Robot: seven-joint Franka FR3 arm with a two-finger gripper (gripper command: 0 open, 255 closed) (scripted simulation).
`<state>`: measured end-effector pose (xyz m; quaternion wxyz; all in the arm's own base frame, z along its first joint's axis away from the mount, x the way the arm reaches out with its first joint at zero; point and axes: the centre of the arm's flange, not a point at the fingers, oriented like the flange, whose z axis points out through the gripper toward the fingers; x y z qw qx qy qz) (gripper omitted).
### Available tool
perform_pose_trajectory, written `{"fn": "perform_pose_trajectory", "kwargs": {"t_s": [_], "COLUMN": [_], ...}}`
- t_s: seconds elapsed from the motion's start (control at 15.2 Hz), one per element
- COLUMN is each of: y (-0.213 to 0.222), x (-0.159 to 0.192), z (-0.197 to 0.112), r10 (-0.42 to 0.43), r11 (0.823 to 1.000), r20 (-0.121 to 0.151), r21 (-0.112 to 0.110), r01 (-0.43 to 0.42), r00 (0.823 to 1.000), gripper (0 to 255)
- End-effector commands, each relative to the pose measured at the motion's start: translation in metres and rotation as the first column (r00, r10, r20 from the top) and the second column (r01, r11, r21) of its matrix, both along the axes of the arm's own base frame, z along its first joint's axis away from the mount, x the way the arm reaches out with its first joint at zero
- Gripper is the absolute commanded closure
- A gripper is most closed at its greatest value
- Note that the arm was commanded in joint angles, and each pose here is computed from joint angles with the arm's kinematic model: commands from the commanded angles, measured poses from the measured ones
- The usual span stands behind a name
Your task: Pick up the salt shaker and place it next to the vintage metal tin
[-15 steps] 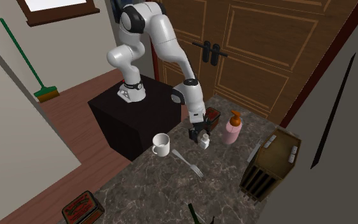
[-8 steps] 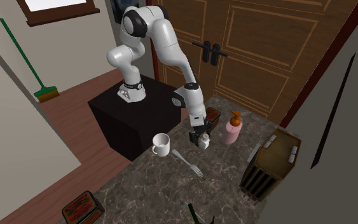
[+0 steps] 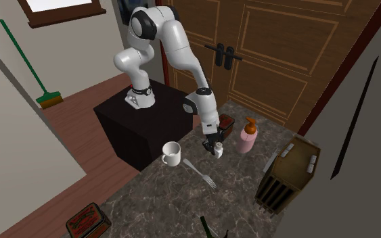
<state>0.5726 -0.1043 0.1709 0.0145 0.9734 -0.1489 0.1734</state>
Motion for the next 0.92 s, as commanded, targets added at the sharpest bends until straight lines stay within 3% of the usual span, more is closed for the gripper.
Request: {"fn": "perform_pose_trajectory", "kwargs": {"t_s": [0.0,0.26,0.86], "y": [0.0,0.0,0.0], "x": [0.0,0.0,0.0], "z": [0.0,0.0,0.047], "r10": [0.0,0.0,0.0], "r11": [1.0,1.0,1.0], "r20": [-0.001,-0.001,-0.001], "r21": [0.0,0.0,0.0], "r01": [0.0,0.0,0.0], "r00": [1.0,1.0,1.0], "gripper": [255,255,255]}}
